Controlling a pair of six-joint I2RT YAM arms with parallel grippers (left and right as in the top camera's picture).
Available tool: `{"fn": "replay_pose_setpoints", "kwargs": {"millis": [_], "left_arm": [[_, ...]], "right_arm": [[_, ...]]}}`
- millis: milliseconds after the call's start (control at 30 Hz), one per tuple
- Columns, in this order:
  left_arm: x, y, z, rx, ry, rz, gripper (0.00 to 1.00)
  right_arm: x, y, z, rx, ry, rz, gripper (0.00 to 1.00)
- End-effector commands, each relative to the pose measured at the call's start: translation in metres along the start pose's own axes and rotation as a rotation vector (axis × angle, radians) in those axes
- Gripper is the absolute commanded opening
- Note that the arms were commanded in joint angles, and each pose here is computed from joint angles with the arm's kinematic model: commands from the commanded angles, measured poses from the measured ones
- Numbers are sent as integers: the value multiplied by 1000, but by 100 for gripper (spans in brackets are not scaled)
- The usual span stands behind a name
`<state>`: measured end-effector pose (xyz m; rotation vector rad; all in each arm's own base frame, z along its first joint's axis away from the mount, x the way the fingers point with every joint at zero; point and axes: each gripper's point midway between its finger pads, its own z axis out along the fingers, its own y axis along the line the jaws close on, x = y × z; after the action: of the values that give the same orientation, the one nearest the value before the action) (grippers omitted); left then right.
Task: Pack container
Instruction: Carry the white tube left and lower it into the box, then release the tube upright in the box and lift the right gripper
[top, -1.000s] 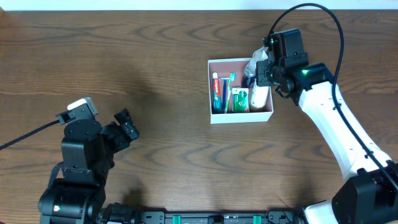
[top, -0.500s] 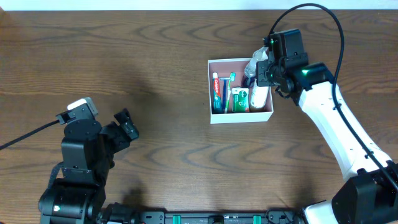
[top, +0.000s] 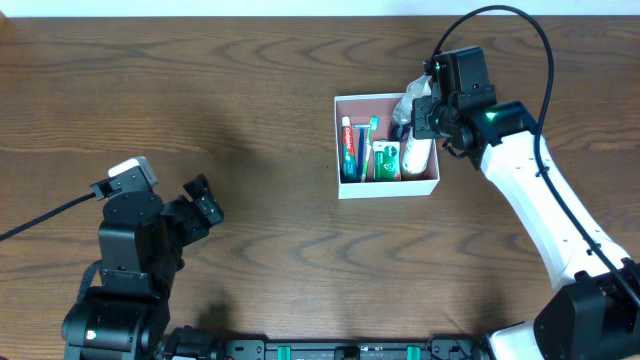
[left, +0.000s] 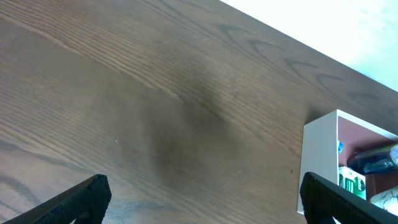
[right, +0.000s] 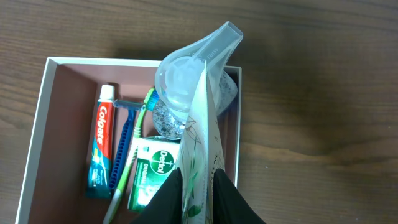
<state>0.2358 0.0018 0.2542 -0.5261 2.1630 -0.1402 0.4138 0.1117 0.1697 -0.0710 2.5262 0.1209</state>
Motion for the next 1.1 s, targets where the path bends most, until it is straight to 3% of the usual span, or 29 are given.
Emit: {"fn": "replay_pose_setpoints", "kwargs": {"millis": [0,33,333,767,1067], "left_arm": [[-1,1,0,-6,-5,-11,98],[-1,1,0,-6,-5,-11,98],[-1,1,0,-6,-5,-11,98],[-1,1,0,-6,-5,-11,98],[-1,1,0,-6,-5,-11,98]], "right_arm": [[-15,6,-24,-16,-67,6,6],[-17,6,-28,-19,-78,6,1],[-18,4,-58,-27,-113,9,1],[-7,0,-52,-7,-82,37,1],[-10,-4,-33,10,-150,44,1]]}}
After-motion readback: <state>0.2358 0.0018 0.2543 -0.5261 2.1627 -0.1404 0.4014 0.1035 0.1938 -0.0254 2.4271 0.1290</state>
